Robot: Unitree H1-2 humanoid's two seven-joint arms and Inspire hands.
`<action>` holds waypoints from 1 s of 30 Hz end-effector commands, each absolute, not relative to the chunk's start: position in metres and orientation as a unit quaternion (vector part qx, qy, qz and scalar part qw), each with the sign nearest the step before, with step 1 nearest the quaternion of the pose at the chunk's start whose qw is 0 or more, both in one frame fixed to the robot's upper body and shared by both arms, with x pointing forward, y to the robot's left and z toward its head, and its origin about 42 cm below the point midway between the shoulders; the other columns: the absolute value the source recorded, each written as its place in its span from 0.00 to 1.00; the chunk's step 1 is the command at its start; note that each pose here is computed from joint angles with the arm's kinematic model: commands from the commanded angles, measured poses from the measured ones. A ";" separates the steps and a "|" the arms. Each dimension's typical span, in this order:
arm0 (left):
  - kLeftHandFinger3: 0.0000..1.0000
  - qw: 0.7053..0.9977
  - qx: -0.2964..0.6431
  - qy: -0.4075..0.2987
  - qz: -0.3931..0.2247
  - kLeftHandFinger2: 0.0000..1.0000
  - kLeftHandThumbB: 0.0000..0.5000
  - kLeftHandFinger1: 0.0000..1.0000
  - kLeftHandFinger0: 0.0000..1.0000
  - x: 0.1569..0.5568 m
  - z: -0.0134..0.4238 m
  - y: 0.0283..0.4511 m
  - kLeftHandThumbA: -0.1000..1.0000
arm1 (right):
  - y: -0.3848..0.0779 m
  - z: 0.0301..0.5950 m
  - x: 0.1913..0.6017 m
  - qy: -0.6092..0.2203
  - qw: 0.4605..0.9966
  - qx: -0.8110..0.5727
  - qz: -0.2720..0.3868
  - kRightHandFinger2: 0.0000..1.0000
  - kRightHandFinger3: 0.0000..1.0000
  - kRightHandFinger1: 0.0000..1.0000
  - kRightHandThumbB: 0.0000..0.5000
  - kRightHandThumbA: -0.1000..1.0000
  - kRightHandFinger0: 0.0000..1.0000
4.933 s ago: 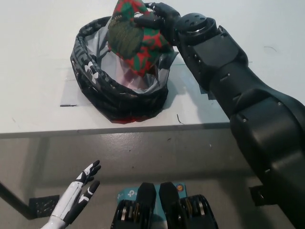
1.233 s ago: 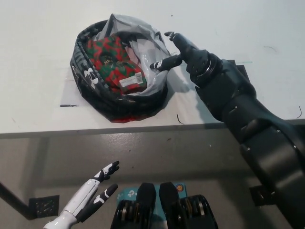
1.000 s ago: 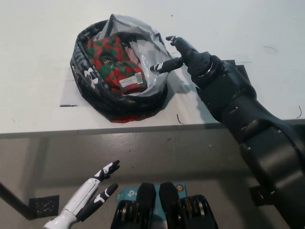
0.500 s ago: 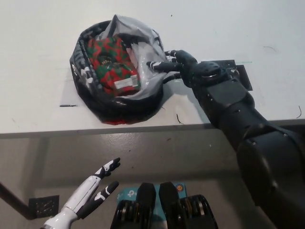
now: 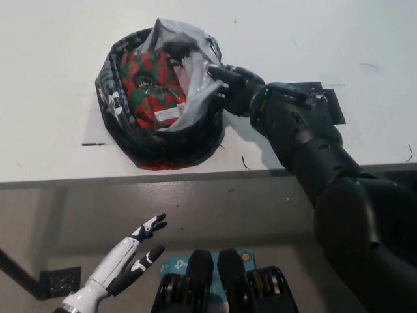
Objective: The robot uses its right hand to pick up a bag of coffee beans and puts it in the black plastic bag, then the robot grabs the top of the bag and lifts it.
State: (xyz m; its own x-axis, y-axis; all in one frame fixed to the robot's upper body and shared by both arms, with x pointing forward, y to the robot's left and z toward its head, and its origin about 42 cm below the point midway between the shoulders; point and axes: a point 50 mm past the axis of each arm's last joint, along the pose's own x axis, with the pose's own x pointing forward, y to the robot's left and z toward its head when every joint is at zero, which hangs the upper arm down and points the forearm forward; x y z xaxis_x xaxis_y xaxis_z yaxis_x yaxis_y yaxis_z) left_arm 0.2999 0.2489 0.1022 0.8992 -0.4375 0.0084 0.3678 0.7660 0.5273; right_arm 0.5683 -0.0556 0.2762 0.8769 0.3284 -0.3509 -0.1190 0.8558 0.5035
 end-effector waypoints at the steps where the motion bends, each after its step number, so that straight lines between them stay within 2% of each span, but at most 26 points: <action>1: 1.00 0.926 0.289 -0.082 -0.231 0.96 0.61 1.00 1.00 0.305 0.112 0.254 1.00 | -0.045 0.329 0.578 0.166 0.942 0.261 0.130 0.54 0.76 0.10 0.14 0.28 0.00; 7: 1.00 0.925 0.291 -0.083 -0.228 0.97 0.58 1.00 1.00 0.304 0.112 0.253 1.00 | -0.048 0.338 0.580 0.156 0.947 0.247 0.133 0.54 0.78 0.10 0.14 0.26 0.00; 10: 1.00 0.925 0.292 -0.085 -0.228 0.95 0.64 1.00 1.00 0.305 0.112 0.253 1.00 | -0.046 0.358 0.583 0.145 0.947 0.251 0.140 0.55 0.75 0.09 0.12 0.28 0.00; 13: 1.00 0.926 0.291 -0.084 -0.227 0.94 0.65 0.99 1.00 0.305 0.112 0.252 1.00 | -0.043 0.381 0.584 0.134 0.945 0.261 0.144 0.55 0.81 0.07 0.06 0.30 0.00; 14: 1.00 0.925 0.293 -0.084 -0.227 0.94 0.62 0.99 1.00 0.305 0.112 0.252 1.00 | -0.041 0.392 0.585 0.128 0.942 0.273 0.147 0.54 0.80 0.06 0.11 0.29 0.00; 15: 1.00 0.924 0.296 -0.086 -0.227 0.94 0.61 0.99 1.00 0.306 0.113 0.253 1.00 | -0.039 0.403 0.585 0.122 0.938 0.287 0.153 0.52 0.75 0.03 0.08 0.28 0.00; 19: 1.00 0.924 0.295 -0.084 -0.227 0.95 0.60 0.99 1.00 0.307 0.112 0.252 1.00 | -0.032 0.438 0.584 0.105 0.935 0.297 0.164 0.53 0.62 0.03 0.10 0.26 0.00; 20: 1.00 0.924 0.296 -0.084 -0.227 0.95 0.60 0.99 1.00 0.307 0.112 0.252 1.00 | -0.030 0.445 0.583 0.104 0.933 0.301 0.167 0.54 0.62 0.04 0.11 0.26 0.00; 23: 1.00 0.924 0.298 -0.080 -0.228 0.96 0.61 0.99 1.00 0.305 0.111 0.252 1.00 | -0.027 0.456 0.582 0.095 0.930 0.308 0.176 0.57 0.63 0.07 0.10 0.18 0.00; 24: 1.00 0.924 0.297 -0.079 -0.229 0.96 0.62 0.99 1.00 0.306 0.111 0.252 1.00 | -0.025 0.463 0.581 0.091 0.931 0.304 0.178 0.57 0.67 0.07 0.06 0.18 0.00; 27: 1.00 0.922 0.301 -0.079 -0.229 0.95 0.61 0.98 1.00 0.307 0.112 0.251 1.00 | -0.022 0.474 0.580 0.084 0.933 0.302 0.179 0.57 0.69 0.07 0.03 0.18 0.00; 30: 1.00 0.923 0.298 -0.081 -0.231 0.94 0.60 0.98 1.00 0.308 0.112 0.250 1.00 | -0.018 0.487 0.577 0.075 0.932 0.300 0.190 0.55 0.65 0.07 0.01 0.23 0.00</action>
State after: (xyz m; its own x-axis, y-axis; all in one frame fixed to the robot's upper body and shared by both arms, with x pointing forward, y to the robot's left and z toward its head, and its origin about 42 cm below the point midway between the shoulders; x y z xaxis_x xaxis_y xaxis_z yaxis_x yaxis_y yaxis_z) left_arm 0.3030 0.2462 0.1040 0.8916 -0.4527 0.0008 0.3747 0.7390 0.5598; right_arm 0.5804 -0.0249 0.3973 0.9046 0.3735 -0.2055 -0.1999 0.7975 0.5693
